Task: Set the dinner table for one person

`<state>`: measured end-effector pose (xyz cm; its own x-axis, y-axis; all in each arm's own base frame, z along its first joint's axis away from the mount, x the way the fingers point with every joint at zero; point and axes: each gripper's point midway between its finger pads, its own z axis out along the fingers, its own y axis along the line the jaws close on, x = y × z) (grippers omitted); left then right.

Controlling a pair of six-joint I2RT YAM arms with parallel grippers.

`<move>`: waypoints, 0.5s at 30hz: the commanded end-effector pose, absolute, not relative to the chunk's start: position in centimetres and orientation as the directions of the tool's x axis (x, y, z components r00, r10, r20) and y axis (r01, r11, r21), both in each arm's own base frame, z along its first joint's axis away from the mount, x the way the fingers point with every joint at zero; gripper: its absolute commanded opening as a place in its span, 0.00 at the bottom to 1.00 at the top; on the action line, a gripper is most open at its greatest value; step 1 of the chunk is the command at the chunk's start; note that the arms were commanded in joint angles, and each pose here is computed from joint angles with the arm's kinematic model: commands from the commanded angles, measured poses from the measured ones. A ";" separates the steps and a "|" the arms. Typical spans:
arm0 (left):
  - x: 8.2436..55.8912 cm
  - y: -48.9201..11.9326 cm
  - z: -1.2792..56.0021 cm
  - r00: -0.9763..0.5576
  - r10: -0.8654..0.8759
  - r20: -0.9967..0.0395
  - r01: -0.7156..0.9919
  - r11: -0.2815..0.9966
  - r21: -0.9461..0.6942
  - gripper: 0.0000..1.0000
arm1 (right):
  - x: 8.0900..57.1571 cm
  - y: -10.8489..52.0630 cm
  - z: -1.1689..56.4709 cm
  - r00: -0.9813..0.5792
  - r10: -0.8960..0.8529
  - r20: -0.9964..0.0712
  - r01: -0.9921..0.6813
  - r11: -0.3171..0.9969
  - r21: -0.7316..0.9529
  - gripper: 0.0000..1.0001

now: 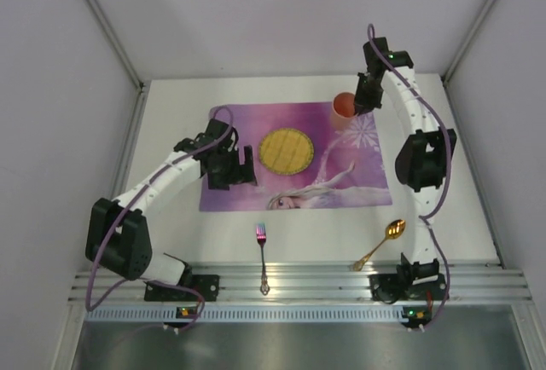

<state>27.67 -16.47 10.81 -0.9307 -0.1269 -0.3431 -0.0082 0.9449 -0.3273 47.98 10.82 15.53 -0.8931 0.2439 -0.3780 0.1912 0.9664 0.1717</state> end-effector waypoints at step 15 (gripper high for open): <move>18.3 -18.0 8.9 -0.965 -0.020 -0.263 0.048 0.967 -0.251 0.90 | 49.6 12.1 17.7 -0.852 0.283 -0.441 0.180 0.948 0.262 1.00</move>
